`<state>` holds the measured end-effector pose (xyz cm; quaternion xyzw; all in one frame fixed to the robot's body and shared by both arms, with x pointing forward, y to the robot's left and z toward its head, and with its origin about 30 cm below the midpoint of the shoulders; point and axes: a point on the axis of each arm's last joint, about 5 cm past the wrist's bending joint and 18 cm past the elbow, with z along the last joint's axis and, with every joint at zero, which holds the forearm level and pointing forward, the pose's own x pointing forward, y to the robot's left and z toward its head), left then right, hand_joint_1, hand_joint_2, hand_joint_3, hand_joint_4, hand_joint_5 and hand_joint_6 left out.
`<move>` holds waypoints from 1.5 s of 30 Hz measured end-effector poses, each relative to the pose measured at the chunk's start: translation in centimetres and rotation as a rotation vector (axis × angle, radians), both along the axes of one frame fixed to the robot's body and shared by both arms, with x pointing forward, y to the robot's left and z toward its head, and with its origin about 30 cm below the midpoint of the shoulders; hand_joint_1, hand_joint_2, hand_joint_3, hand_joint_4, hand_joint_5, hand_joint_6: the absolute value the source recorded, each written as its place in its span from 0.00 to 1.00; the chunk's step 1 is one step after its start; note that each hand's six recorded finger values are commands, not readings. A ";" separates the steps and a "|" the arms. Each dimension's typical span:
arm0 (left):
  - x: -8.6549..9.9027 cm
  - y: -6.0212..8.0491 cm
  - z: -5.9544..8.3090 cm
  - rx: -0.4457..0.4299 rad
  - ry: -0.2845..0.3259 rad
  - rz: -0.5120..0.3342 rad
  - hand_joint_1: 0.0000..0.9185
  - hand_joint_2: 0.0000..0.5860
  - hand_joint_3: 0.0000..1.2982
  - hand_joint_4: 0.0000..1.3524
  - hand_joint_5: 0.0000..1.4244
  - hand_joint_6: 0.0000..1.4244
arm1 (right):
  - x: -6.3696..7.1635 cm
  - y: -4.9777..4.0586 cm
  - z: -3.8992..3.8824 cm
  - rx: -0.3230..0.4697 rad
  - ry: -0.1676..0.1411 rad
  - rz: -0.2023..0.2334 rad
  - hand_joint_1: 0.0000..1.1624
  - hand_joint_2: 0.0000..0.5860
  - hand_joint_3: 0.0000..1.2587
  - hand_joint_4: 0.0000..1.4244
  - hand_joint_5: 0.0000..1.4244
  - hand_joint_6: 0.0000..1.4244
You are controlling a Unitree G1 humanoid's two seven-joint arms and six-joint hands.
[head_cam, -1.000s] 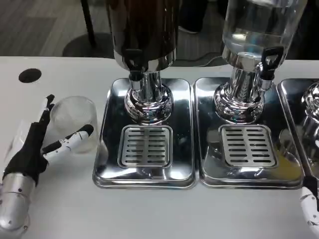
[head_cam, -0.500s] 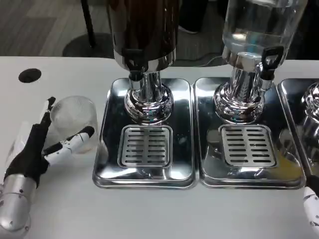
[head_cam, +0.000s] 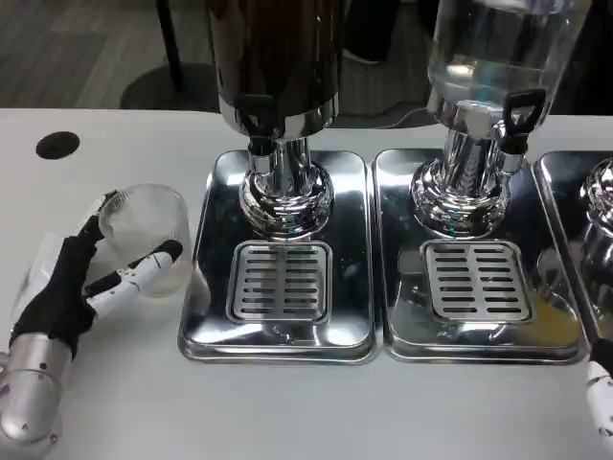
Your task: Grasp the cup under the faucet to collect the drink, then remove the cup.
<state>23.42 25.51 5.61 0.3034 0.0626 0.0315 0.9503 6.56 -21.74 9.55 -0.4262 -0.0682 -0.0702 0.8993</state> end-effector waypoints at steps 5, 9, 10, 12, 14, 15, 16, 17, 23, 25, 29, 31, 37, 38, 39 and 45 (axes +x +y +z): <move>0.0 0.0 0.0 0.001 -0.003 0.005 0.48 0.26 0.19 0.17 0.12 0.10 | 0.0 -0.04 0.00 0.000 0.001 -0.002 0.35 0.95 0.15 0.04 0.00 0.00; 0.0 0.0 0.0 0.002 -0.007 0.011 0.47 0.28 0.24 0.23 0.15 0.11 | -0.1 -0.07 0.00 0.000 0.001 -0.004 0.35 0.95 0.15 0.04 0.00 0.00; 0.0 0.0 0.0 0.003 -0.009 0.014 0.47 0.28 0.25 0.24 0.16 0.11 | -0.1 -0.09 0.01 -0.001 0.001 -0.005 0.35 0.95 0.15 0.04 0.00 0.00; 0.0 0.1 0.0 0.004 -0.012 0.020 0.47 0.29 0.27 0.26 0.16 0.11 | -0.1 -0.14 0.02 -0.002 0.001 -0.007 0.35 0.95 0.15 0.04 0.00 0.00; 0.0 0.1 0.0 0.005 -0.013 0.021 0.47 0.29 0.29 0.28 0.17 0.11 | -0.1 -0.16 0.04 -0.001 0.000 -0.008 0.36 0.95 0.15 0.04 0.00 0.00; 0.0 0.1 0.0 0.006 -0.013 0.022 0.47 0.29 0.29 0.29 0.17 0.11 | -0.1 -0.17 0.04 0.000 0.000 -0.008 0.36 0.95 0.15 0.04 0.00 0.00; 0.0 0.1 0.0 0.007 -0.013 0.021 0.46 0.30 0.30 0.30 0.18 0.11 | -0.1 -0.17 0.04 0.000 0.000 -0.009 0.36 0.95 0.15 0.04 0.00 0.00; 0.0 0.1 0.0 0.007 -0.013 0.022 0.46 0.30 0.31 0.30 0.18 0.11 | -0.1 -0.17 0.04 0.000 -0.001 -0.008 0.36 0.95 0.15 0.04 0.00 0.00; -0.1 0.1 0.0 0.009 -0.021 0.035 0.44 0.34 0.33 0.34 0.20 0.11 | -0.1 -0.16 0.04 0.004 -0.002 -0.010 0.36 0.95 0.15 0.04 0.00 0.00; -0.1 0.1 0.0 0.009 -0.021 0.037 0.45 0.33 0.34 0.35 0.21 0.11 | -0.1 -0.16 0.04 0.005 -0.002 -0.010 0.36 0.95 0.15 0.04 0.00 0.00; -0.2 0.2 -0.1 0.009 -0.030 0.054 0.46 0.34 0.35 0.36 0.21 0.11 | -0.1 -0.16 0.05 0.010 -0.004 -0.009 0.36 0.95 0.15 0.04 0.00 0.00; -0.2 0.2 -0.1 0.008 -0.030 0.057 0.47 0.34 0.36 0.37 0.21 0.11 | -0.1 -0.15 0.06 0.011 -0.005 -0.008 0.36 0.95 0.15 0.04 0.00 0.00; -0.3 0.4 -0.1 0.007 -0.039 0.070 0.47 0.34 0.36 0.38 0.22 0.11 | -0.2 -0.13 0.06 0.012 -0.007 -0.006 0.36 0.95 0.15 0.04 0.00 0.00; -0.3 0.4 0.0 0.007 -0.040 0.071 0.47 0.34 0.36 0.38 0.22 0.11 | -0.2 -0.12 0.06 0.013 -0.007 -0.007 0.36 0.95 0.15 0.04 0.00 0.00; -0.3 0.4 0.0 0.007 -0.040 0.071 0.47 0.34 0.36 0.38 0.22 0.11 | -0.2 -0.12 0.06 0.013 -0.007 -0.007 0.36 0.95 0.15 0.04 0.00 0.00; -0.3 0.4 -0.1 0.007 -0.041 0.072 0.47 0.35 0.37 0.38 0.22 0.11 | -0.2 -0.11 0.05 0.014 -0.007 -0.007 0.36 0.95 0.15 0.04 0.00 0.00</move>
